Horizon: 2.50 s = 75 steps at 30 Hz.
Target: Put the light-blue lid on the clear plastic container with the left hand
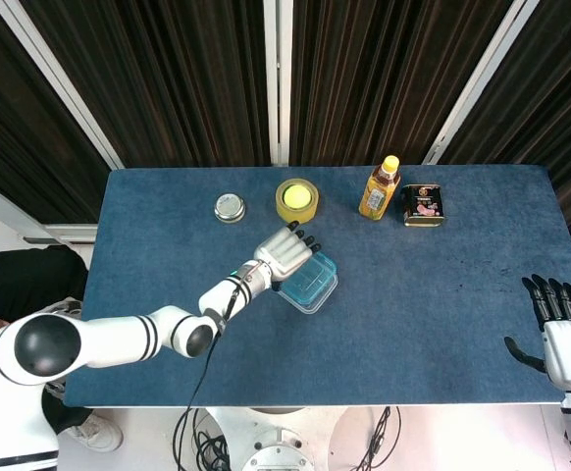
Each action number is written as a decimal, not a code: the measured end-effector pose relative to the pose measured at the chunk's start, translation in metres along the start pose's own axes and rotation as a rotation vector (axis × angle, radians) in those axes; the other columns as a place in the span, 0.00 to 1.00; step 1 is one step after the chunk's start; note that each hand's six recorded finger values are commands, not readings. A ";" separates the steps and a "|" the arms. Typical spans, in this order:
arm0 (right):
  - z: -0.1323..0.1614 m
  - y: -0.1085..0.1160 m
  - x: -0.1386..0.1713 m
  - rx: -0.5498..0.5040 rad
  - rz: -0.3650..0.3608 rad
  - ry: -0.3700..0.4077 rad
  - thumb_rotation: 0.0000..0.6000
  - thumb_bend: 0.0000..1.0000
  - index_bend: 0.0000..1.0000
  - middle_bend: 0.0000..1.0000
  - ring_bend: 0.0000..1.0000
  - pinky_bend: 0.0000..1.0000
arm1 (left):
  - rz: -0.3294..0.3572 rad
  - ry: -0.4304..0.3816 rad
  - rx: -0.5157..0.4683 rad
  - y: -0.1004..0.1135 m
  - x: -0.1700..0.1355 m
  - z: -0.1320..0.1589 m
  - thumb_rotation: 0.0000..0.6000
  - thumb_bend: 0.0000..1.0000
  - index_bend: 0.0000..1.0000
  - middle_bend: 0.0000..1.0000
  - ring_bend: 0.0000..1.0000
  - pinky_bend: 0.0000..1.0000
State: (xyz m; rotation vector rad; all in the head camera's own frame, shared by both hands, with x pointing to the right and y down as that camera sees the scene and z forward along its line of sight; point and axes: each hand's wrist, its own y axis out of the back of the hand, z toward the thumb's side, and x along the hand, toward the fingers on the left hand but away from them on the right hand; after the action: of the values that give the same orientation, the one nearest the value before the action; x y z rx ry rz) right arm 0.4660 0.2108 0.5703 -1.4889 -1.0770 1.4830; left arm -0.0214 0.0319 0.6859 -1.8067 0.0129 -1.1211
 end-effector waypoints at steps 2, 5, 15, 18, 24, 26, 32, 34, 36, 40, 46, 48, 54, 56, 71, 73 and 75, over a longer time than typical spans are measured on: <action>0.000 0.000 0.000 -0.001 0.001 0.002 1.00 0.14 0.00 0.06 0.00 0.01 | -0.011 0.009 -0.003 0.001 0.003 0.004 1.00 0.13 0.36 0.33 0.17 0.09; 0.001 -0.001 0.000 -0.003 0.002 0.005 1.00 0.14 0.00 0.06 0.00 0.01 | -0.033 0.027 0.004 0.000 0.007 0.009 1.00 0.13 0.36 0.33 0.17 0.09; 0.002 -0.003 -0.001 -0.008 0.006 0.020 1.00 0.14 0.00 0.06 0.00 0.01 | -0.110 0.109 0.012 -0.008 0.009 0.021 1.00 0.13 0.35 0.32 0.17 0.09; 0.001 -0.002 0.000 -0.007 0.004 0.018 1.00 0.14 0.00 0.06 0.00 0.01 | -0.118 0.116 0.026 -0.007 0.009 0.027 1.00 0.13 0.35 0.32 0.17 0.09; -0.001 -0.001 0.002 -0.013 0.001 0.014 1.00 0.14 0.00 0.06 0.00 0.01 | -0.127 0.112 0.035 -0.008 0.010 0.037 1.00 0.13 0.35 0.32 0.17 0.10; -0.002 -0.001 0.003 -0.014 0.001 0.011 1.00 0.14 0.00 0.06 0.00 0.01 | -0.129 0.110 0.039 -0.008 0.012 0.038 1.00 0.13 0.35 0.32 0.17 0.10; -0.006 -0.001 0.006 -0.017 0.000 0.000 1.00 0.14 0.00 0.06 0.00 0.01 | -0.136 0.113 0.058 -0.011 0.014 0.037 1.00 0.13 0.35 0.32 0.17 0.10; -0.005 -0.001 0.006 -0.017 -0.001 0.002 1.00 0.14 0.00 0.06 0.00 0.01 | -0.133 0.114 0.061 -0.010 0.014 0.037 1.00 0.13 0.35 0.32 0.17 0.10; -0.005 -0.002 0.006 -0.018 0.000 0.003 1.00 0.14 0.00 0.06 0.00 0.01 | -0.132 0.113 0.068 -0.010 0.014 0.038 1.00 0.13 0.35 0.32 0.17 0.10; -0.005 -0.002 0.006 -0.018 -0.001 0.001 1.00 0.14 0.00 0.06 0.00 0.01 | -0.132 0.112 0.073 -0.009 0.014 0.041 1.00 0.13 0.35 0.32 0.17 0.10; -0.007 -0.001 0.007 -0.018 -0.002 -0.002 1.00 0.14 0.00 0.06 0.00 0.01 | -0.143 0.121 0.072 -0.012 0.015 0.040 1.00 0.13 0.35 0.32 0.17 0.10; -0.007 -0.001 0.007 -0.019 -0.002 -0.001 1.00 0.14 0.00 0.06 0.00 0.01 | -0.148 0.125 0.068 -0.014 0.016 0.040 1.00 0.13 0.34 0.32 0.17 0.10; -0.008 -0.001 0.007 -0.021 -0.003 -0.002 1.00 0.14 0.00 0.06 0.00 0.01 | -0.154 0.130 0.064 -0.018 0.017 0.041 1.00 0.12 0.29 0.30 0.16 0.10; -0.008 -0.001 0.008 -0.022 -0.005 -0.003 1.00 0.14 0.00 0.06 0.00 0.01 | -0.152 0.129 0.058 -0.019 0.017 0.042 1.00 0.11 0.23 0.25 0.14 0.10; -0.008 0.002 0.010 -0.023 -0.015 0.000 1.00 0.15 0.00 0.06 0.00 0.01 | -0.130 0.139 0.027 -0.018 0.011 0.039 1.00 0.05 0.00 0.00 0.00 0.07; -0.007 0.003 0.010 -0.024 -0.018 0.001 1.00 0.15 0.00 0.06 0.00 0.01 | -0.123 0.134 0.022 -0.017 0.008 0.039 1.00 0.05 0.00 0.00 0.00 0.06; -0.007 0.004 0.011 -0.024 -0.021 0.003 1.00 0.15 0.00 0.06 0.00 0.01 | -0.112 0.129 0.018 -0.015 0.004 0.038 1.00 0.05 0.00 0.00 0.00 0.06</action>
State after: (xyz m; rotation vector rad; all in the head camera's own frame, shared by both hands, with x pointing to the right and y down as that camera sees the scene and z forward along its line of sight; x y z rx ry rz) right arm 0.4732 0.2200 0.5629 -1.4913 -1.1091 1.4574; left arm 0.0003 0.0651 0.6961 -1.7339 -0.0221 -1.3119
